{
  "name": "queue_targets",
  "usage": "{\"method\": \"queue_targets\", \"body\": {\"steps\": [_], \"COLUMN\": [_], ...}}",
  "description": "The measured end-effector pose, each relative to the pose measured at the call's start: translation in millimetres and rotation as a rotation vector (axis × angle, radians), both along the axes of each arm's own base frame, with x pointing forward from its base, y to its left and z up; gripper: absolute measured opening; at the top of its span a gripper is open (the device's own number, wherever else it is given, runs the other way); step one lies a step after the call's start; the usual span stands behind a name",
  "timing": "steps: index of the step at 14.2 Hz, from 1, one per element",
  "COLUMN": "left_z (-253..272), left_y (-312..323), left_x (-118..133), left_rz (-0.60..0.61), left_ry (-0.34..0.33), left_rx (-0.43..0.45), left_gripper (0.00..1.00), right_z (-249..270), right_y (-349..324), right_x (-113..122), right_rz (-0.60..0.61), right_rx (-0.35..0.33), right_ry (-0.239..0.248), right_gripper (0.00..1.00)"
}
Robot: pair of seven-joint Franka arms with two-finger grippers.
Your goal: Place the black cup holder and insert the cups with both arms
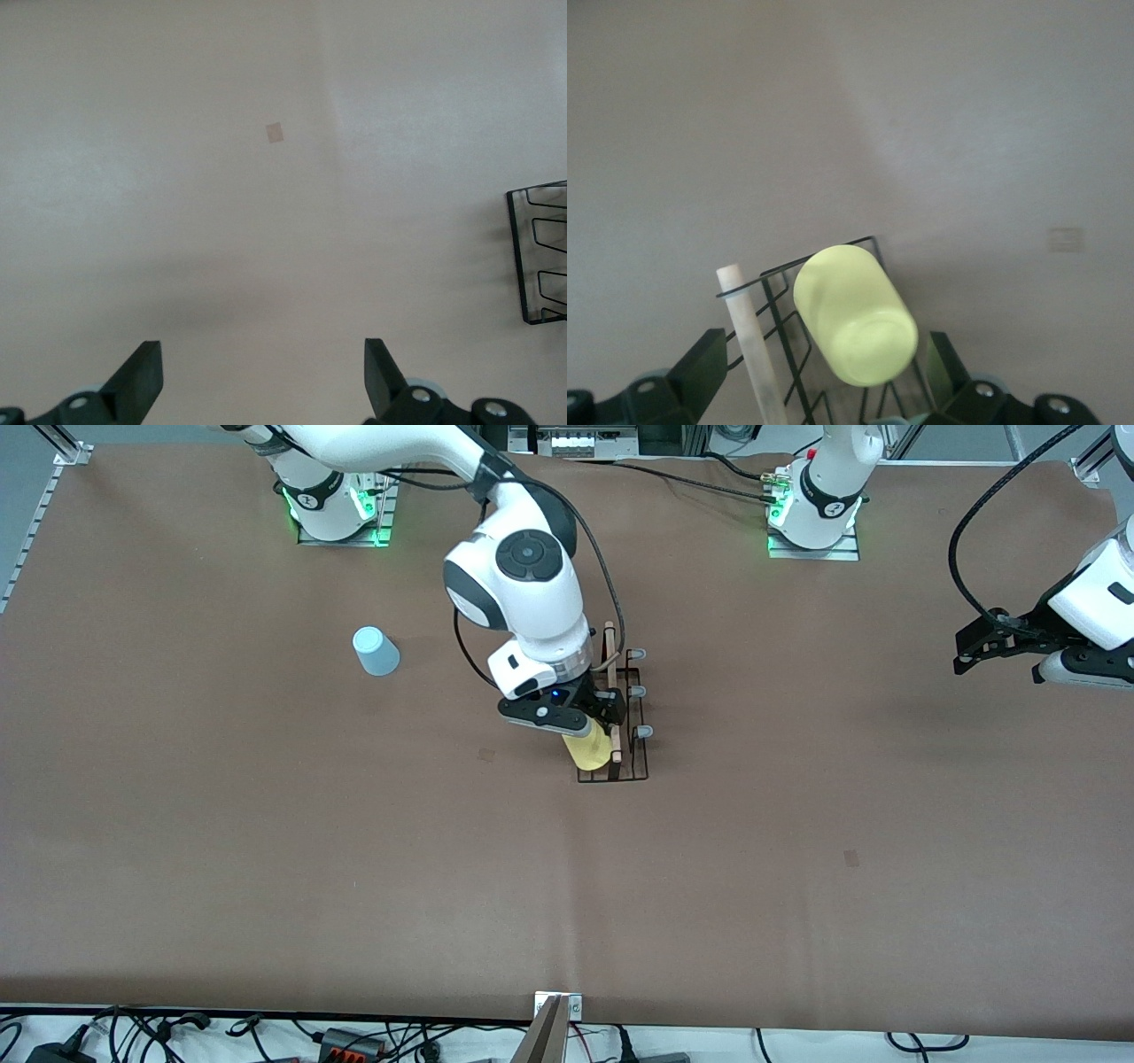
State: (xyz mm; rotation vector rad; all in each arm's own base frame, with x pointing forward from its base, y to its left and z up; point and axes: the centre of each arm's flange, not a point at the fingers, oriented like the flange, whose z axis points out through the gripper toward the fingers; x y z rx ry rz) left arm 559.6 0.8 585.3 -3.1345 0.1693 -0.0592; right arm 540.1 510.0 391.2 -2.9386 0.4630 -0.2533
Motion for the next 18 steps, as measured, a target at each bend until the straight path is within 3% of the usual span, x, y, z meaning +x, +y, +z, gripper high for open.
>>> {"method": "queue_targets", "body": {"steps": [4, 7, 12, 14, 16, 18], "left_z": [0.0, 0.0, -0.1, -0.1, -0.1, 0.0], "left_y": [0.1, 0.2, 0.3, 0.3, 0.4, 0.5], "left_x": [0.0, 0.0, 0.0, 0.1, 0.1, 0.1], "left_rz": [0.000, 0.000, 0.000, 0.000, 0.001, 0.001], "left_ry": [0.000, 0.000, 0.000, 0.001, 0.001, 0.001], "left_rx": [0.000, 0.000, 0.000, 0.000, 0.000, 0.000], "left_gripper": [1.00, 1.00, 1.00, 1.00, 1.00, 1.00], "right_z": [90.8, 135.1, 165.9, 177.7, 191.4, 208.9], "right_y": [-119.7, -249.5, -413.0, -467.7, -524.9, -568.7], "right_x": [42.2, 63.7, 61.3, 57.2, 50.0, 38.4], "right_rz": [-0.097, -0.068, 0.095, 0.156, 0.208, 0.231], "right_rx": [-0.107, -0.211, -0.334, -0.328, -0.222, -0.145], "right_ry": [0.005, 0.034, 0.209, 0.244, 0.241, 0.207], "right_gripper": [1.00, 1.00, 1.00, 1.00, 1.00, 1.00]}}
